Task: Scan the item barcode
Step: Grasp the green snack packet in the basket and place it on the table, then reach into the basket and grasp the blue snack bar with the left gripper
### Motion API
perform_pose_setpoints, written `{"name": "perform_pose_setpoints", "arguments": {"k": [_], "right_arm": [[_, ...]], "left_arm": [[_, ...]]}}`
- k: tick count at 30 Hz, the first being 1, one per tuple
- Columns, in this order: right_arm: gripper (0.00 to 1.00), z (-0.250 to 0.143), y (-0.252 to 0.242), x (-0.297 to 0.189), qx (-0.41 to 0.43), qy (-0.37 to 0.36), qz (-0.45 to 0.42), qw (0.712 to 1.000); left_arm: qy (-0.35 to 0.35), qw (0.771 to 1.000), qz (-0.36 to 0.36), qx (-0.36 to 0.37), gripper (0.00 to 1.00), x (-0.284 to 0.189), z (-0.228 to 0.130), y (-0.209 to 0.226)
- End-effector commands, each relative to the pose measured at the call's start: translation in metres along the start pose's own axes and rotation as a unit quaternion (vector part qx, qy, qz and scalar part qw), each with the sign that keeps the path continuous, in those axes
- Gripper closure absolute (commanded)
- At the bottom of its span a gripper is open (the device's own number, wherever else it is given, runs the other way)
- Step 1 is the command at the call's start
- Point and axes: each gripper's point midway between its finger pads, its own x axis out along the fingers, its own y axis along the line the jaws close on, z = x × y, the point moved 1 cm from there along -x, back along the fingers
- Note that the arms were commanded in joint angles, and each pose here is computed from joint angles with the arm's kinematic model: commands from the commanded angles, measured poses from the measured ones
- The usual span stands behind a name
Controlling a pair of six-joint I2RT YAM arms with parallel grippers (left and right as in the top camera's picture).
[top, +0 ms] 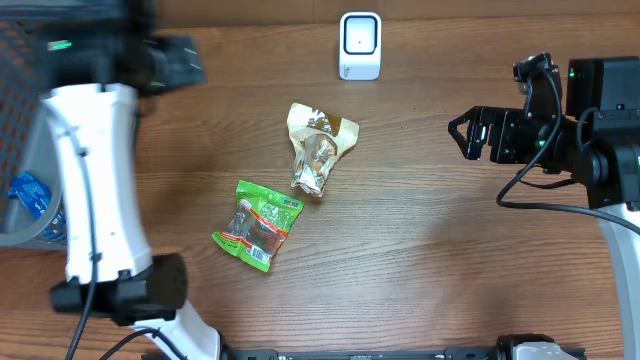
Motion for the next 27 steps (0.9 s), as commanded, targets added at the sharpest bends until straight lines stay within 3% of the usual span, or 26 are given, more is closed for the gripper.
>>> {"name": "perform_pose_setpoints", "arguments": {"k": [1,4,8,13,17,20,25,27], "right_arm": [[0.00,0.007,0.005,-0.006,-0.007,-0.014,0.002,1.000],[0.00,0.007,0.005,-0.006,-0.007,-0.014,0.003,1.000],[0.00,0.007,0.005,-0.006,-0.008,-0.014,0.002,1.000],[0.00,0.008,0.003,-0.001,-0.005,-0.009,0.002,1.000],[0.00,0.007,0.001,0.002,-0.002,-0.002,0.001,1.000],[0.00,0.007,0.001,0.002,-0.002,-0.002,0.001,1.000],[0.00,0.007,0.001,0.002,-0.002,-0.002,0.001,1.000],[0.00,0.005,0.001,0.002,-0.001,0.001,0.000,1.000]], "left_arm": [[-0.043,0.995,0.052,-0.071,0.05,-0.025,0.022,0.074],[-0.031,0.982,0.110,-0.149,0.00,-0.029,0.015,0.159],[-0.012,0.966,0.155,-0.206,0.00,-0.023,0.003,0.231],[0.034,0.958,0.176,-0.223,0.00,0.036,-0.004,0.298],[0.129,0.948,0.168,-0.236,0.01,0.094,-0.036,0.310],[0.197,0.936,0.162,-0.241,0.09,0.143,-0.061,0.319],[0.255,0.919,0.179,-0.242,0.23,0.177,-0.089,0.330],[0.269,0.908,0.194,-0.257,0.23,0.186,-0.100,0.339]]}}
